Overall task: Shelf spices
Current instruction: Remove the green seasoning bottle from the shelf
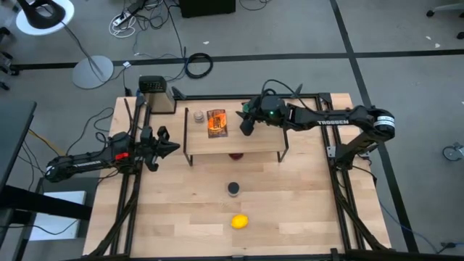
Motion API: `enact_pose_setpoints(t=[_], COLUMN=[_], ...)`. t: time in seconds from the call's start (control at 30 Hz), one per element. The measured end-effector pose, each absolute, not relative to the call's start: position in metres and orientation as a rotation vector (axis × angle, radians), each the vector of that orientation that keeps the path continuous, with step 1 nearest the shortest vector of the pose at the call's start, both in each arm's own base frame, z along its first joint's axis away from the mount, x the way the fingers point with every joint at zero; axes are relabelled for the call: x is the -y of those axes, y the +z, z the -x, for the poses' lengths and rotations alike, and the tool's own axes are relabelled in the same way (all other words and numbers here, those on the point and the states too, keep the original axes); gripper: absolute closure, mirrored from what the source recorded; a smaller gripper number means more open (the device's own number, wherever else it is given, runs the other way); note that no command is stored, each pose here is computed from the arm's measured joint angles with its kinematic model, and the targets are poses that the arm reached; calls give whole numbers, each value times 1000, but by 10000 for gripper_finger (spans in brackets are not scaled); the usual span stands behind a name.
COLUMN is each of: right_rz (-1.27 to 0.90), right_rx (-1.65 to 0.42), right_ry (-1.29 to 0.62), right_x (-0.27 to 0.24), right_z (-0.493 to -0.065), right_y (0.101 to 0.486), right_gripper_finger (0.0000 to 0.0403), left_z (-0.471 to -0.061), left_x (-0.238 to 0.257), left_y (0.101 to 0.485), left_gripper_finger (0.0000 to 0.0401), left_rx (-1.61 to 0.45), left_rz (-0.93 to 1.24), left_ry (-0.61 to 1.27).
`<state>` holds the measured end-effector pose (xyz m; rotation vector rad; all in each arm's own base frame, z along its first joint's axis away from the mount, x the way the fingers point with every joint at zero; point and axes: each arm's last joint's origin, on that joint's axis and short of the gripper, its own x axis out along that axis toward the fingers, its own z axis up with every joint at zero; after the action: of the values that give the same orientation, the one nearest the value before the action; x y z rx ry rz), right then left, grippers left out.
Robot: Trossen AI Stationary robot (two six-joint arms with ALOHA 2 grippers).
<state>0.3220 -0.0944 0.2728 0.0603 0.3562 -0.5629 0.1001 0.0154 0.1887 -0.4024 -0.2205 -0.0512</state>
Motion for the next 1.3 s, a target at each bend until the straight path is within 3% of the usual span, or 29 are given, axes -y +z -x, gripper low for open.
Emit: enact_pose_setpoints(t=[0.33, 0.63, 0.9, 1.3], right_rz=[16, 8, 29, -92], right_rx=[-296, -246, -402, -450], right_ry=[-500, -188, -131, -305], right_x=[45, -53, -126, -147], right_z=[-304, -286, -284, -285], right_y=[308, 324, 283, 191], right_gripper_finger=[216, 216, 216, 216], left_z=[-100, -100, -100, -100], left_x=[-16, -16, -16, -16], left_y=[187, 188, 187, 187], left_gripper_finger=[393, 393, 393, 393], left_rx=[208, 210, 213, 210], left_rz=[404, 375, 366, 402], left_ry=[-48, -39, -23, -25])
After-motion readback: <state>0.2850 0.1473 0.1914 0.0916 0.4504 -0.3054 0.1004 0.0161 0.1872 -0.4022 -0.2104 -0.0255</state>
